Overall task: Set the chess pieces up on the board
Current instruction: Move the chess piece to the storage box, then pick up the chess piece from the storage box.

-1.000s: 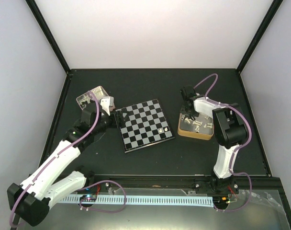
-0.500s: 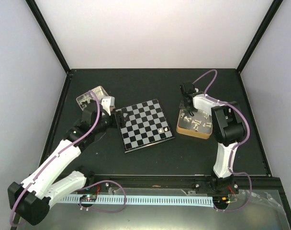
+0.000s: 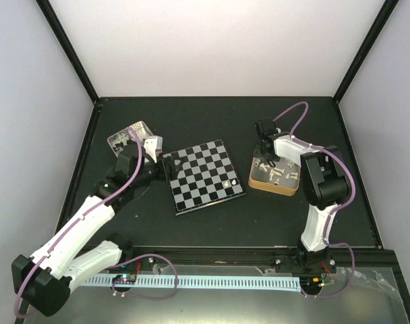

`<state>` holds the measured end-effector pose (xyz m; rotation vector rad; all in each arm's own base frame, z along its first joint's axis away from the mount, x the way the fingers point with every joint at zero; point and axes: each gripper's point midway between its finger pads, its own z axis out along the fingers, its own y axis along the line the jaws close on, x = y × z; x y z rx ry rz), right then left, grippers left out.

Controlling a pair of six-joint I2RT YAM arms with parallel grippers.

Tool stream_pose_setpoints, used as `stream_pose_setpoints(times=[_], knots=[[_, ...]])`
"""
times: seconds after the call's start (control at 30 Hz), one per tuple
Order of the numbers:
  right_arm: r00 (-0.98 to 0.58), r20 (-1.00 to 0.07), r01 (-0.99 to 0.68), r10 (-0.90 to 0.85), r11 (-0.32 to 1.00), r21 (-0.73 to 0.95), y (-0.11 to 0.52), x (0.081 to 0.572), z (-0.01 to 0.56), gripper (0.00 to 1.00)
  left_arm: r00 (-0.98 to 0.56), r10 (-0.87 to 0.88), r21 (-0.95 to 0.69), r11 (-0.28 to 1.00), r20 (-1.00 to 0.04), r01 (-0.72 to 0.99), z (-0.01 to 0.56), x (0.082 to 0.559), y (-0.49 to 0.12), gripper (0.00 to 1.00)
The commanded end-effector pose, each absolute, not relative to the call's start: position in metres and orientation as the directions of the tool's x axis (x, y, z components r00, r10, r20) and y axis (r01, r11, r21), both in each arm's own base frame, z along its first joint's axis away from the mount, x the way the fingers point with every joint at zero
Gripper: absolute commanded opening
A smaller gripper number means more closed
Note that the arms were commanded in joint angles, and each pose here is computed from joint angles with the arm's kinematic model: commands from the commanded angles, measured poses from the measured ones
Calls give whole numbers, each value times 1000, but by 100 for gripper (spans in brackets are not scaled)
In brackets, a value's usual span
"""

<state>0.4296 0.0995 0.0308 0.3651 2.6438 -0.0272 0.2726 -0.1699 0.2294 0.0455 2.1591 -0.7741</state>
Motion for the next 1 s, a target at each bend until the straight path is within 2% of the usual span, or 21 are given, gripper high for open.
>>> stream_pose_setpoints(times=[0.0,0.07,0.2,0.3,0.37,0.6,0.83,0.97], knots=[[-884,-381,277,272,960,42,94,399,26,7,-638,-235,-525,791,-734,314,246,278,-174,77],[-889,-369,272,272,961,52,94,391,28,9,-639,-234,-525,791,-733,313,245,278,-174,77],[-894,-363,258,261,964,57,95,388,28,20,-640,-234,-527,789,-732,315,246,278,-175,77],[-901,-354,251,249,967,42,96,392,23,23,-645,-232,-530,787,-728,316,245,279,-176,77],[-907,-341,251,247,967,33,96,393,18,23,-647,-230,-530,787,-727,316,245,279,-176,76],[-900,-363,252,240,968,15,93,396,23,9,-656,-225,-533,785,-720,316,244,278,-177,76],[-871,-436,237,227,971,33,93,407,44,7,-668,-215,-540,776,-712,326,243,276,-181,77],[-846,-499,160,189,982,101,102,408,72,6,-678,-203,-555,754,-707,352,245,274,-187,77]])
